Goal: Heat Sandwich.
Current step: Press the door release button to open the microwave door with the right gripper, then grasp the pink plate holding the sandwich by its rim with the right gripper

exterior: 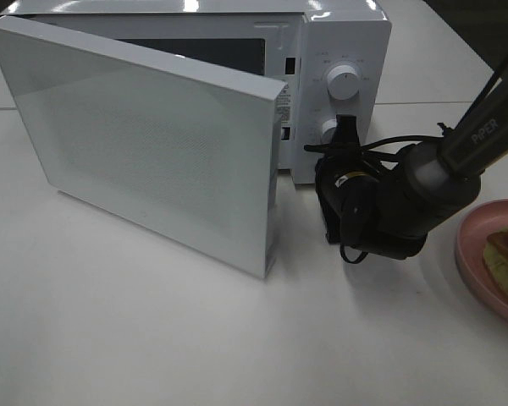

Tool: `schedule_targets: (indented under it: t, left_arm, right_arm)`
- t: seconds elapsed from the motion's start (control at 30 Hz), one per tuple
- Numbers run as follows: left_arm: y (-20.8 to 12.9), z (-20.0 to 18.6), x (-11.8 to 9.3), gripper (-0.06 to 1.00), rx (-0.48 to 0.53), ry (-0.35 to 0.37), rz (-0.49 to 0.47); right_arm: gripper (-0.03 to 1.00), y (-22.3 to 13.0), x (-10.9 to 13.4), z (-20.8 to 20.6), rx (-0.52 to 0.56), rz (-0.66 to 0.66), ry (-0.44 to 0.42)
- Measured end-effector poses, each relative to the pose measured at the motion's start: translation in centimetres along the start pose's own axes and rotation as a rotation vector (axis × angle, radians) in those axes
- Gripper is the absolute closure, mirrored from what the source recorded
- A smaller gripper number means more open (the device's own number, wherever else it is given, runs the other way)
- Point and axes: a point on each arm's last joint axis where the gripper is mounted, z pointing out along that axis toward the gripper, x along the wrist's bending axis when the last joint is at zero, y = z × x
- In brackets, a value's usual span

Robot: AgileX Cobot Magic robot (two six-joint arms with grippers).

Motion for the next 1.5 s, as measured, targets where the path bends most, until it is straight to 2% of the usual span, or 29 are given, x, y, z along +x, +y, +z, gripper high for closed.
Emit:
schedule_targets:
  t: [0.5,0.93,1.13,1.5]
  left_arm:
    - [0.0,0.0,0.0,-0.05,0.000,0.000,0.000]
    - [0.0,0.0,0.0,-0.05,0.000,0.000,0.000]
    - [0.0,0.0,0.0,-0.05,0.000,0.000,0.000]
    - [0.0,0.0,0.0,-0.05,0.000,0.000,0.000]
  right_arm:
    - [0.95,0.1,0.2,0.0,0.016,0.008,-0.045]
    - [0.95,1.0,1.7,-2.1,0.086,-0.029,-0.102]
    - [0.95,1.3,2.7,-3.3,0.104,-0.062,-0.098]
    - [0.95,1.8,2.0,-6.0,0.183,-0.220,-0.262]
